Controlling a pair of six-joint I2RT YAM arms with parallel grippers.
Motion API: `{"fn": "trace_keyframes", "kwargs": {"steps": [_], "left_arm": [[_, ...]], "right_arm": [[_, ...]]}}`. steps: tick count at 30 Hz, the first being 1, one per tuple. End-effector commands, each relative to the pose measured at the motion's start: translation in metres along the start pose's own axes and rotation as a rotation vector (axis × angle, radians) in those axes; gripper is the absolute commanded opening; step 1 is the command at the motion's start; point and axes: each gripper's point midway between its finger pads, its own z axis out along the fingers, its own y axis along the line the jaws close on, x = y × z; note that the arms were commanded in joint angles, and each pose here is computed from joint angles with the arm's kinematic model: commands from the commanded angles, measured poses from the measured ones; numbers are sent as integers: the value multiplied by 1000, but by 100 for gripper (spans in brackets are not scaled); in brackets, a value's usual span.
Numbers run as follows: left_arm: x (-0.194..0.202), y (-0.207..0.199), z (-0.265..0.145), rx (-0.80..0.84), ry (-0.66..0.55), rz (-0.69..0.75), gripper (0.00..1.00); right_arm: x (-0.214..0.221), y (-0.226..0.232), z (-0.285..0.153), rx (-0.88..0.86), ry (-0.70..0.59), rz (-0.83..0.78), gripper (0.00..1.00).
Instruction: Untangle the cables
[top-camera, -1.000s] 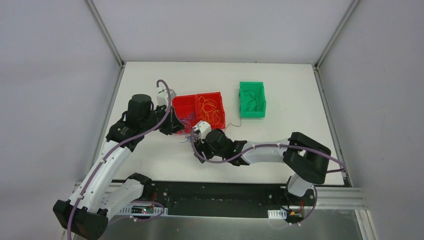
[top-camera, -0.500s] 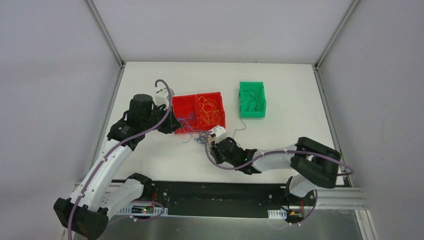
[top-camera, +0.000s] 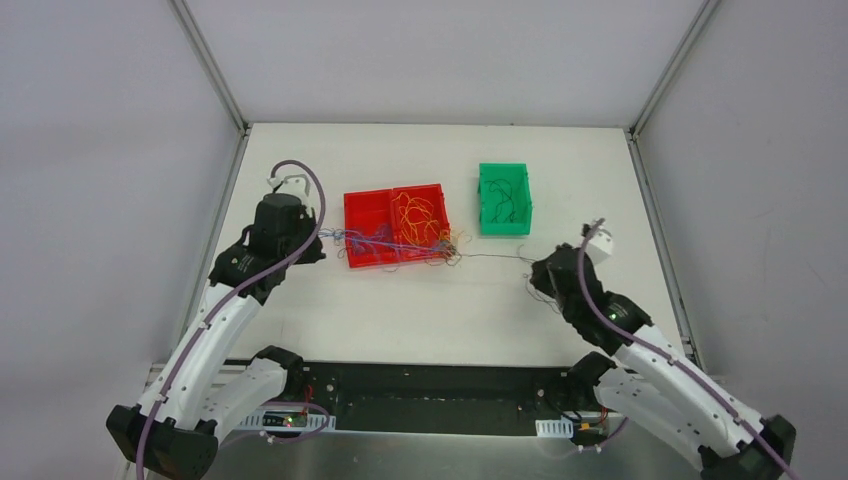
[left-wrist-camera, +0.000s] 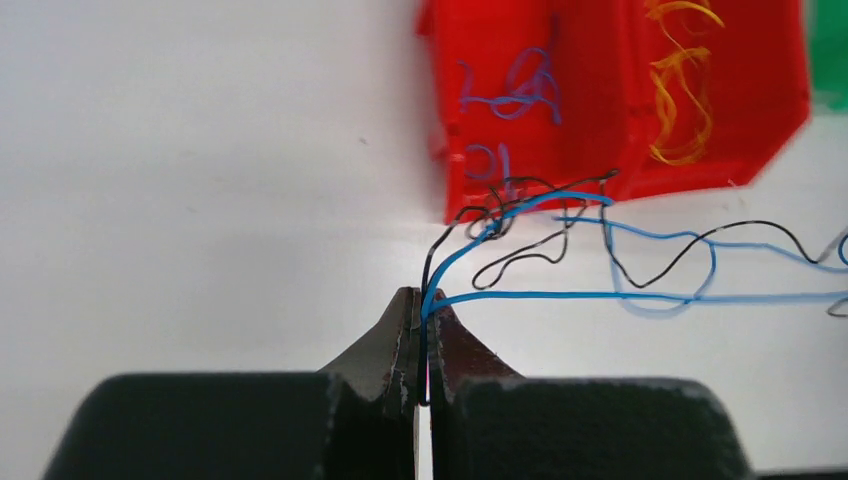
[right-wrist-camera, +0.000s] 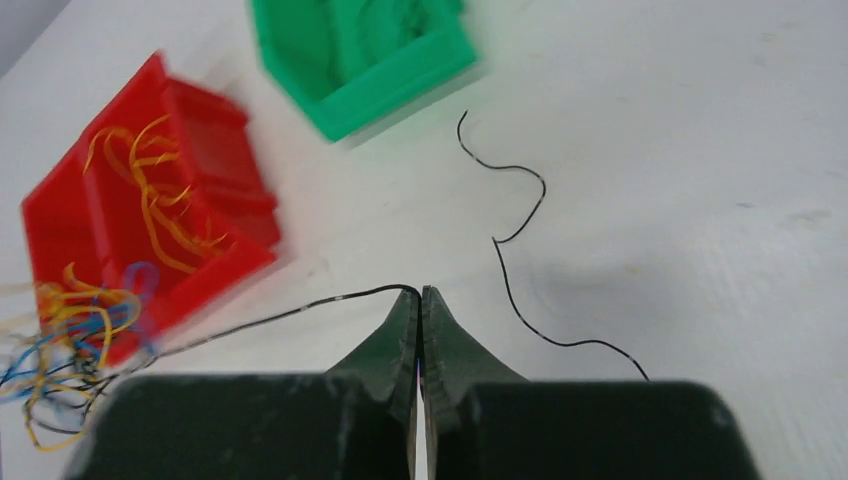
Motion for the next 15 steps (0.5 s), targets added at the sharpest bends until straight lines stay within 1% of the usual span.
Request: {"fn": "trace_keyframes", "kwargs": {"steps": [1, 5, 8, 10, 13, 15], "left_arm": [[-26, 74, -25, -419, -163, -114, 0], [-28, 105, -41, -618, -224, -170, 0], [-29, 116, -51, -678, -260, -202, 0], [-30, 126, -62, -730, -291, -223, 0], [-29, 148, -89, -858, -376, -290, 0], [-26, 156, -100, -903, -417, -320, 0]], "right_arm": [[-12, -91, -25, 370, 0, 155, 0], [-20, -125, -34, 541, -34, 283, 0], [-25, -145, -41, 646, -53, 352, 0], [-31, -157, -51, 709, -96, 392, 0], [-43, -170, -63, 756, -158, 445, 0], [-51, -174, -67, 771, -172, 471, 0]]}}
